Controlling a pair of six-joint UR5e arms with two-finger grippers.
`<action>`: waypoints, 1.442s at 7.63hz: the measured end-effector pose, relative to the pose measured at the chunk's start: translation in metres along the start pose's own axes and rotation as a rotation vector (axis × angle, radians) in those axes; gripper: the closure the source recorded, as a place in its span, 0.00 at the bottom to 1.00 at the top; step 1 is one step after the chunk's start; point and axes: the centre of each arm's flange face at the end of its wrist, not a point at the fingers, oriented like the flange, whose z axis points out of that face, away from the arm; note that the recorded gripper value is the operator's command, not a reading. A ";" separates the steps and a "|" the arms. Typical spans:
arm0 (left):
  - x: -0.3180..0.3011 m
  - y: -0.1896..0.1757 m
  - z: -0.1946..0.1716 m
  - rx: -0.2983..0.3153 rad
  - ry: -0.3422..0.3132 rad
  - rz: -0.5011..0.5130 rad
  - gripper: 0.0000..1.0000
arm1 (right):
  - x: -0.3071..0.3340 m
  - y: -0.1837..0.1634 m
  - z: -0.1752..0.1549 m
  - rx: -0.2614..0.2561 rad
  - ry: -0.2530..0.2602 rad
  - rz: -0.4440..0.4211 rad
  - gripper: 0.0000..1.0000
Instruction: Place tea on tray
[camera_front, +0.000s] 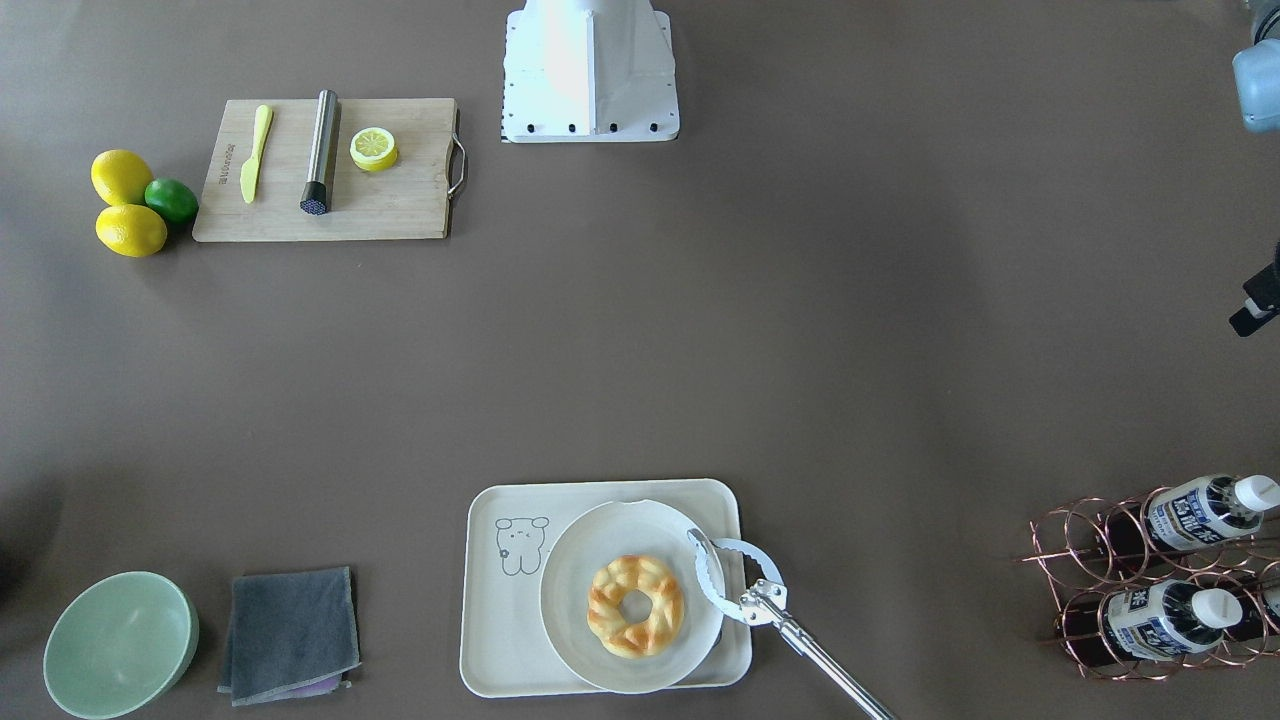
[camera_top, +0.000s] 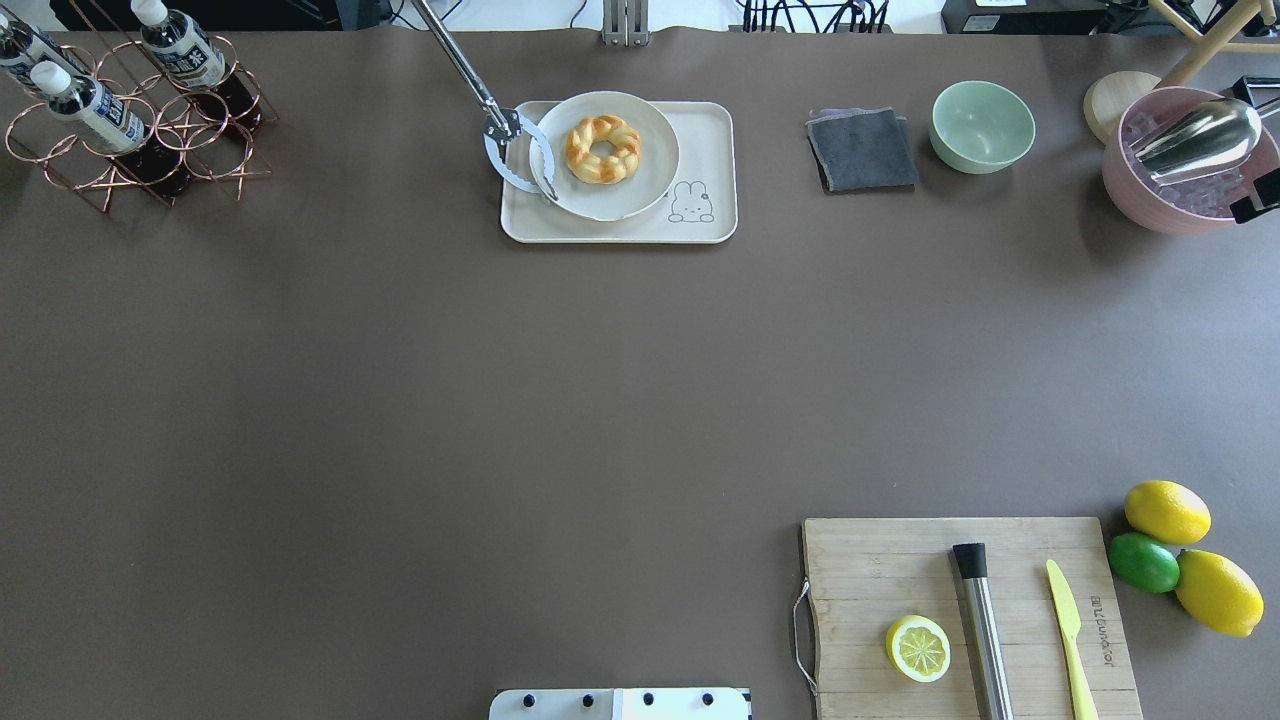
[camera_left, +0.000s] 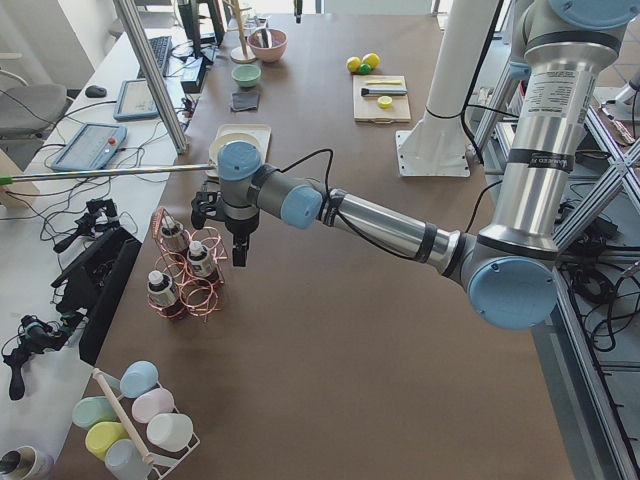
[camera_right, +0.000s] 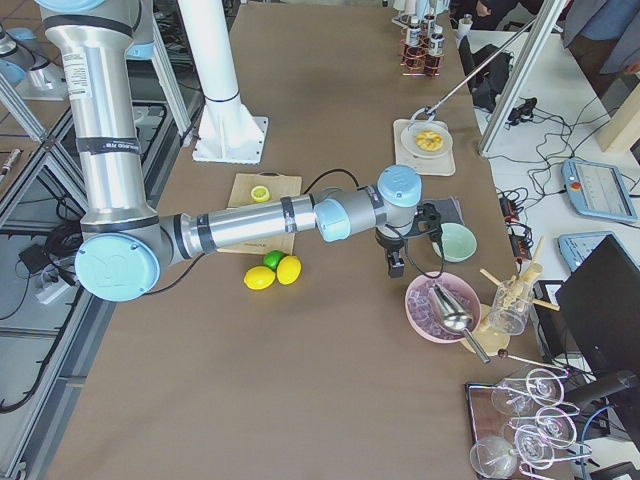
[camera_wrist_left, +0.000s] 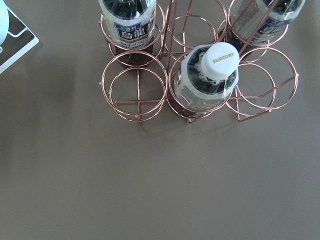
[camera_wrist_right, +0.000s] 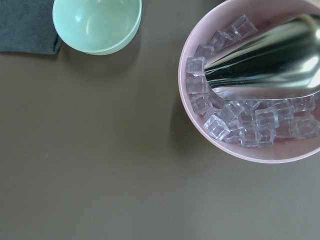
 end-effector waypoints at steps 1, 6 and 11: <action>0.007 -0.005 0.005 -0.006 0.002 -0.001 0.05 | 0.000 0.000 0.000 0.000 0.000 0.000 0.00; 0.039 -0.044 0.023 -0.023 0.001 -0.036 0.08 | 0.001 0.001 0.001 -0.003 0.001 0.005 0.00; 0.047 -0.098 0.045 -0.030 -0.043 -0.014 0.14 | 0.000 0.001 0.000 -0.001 0.000 0.028 0.00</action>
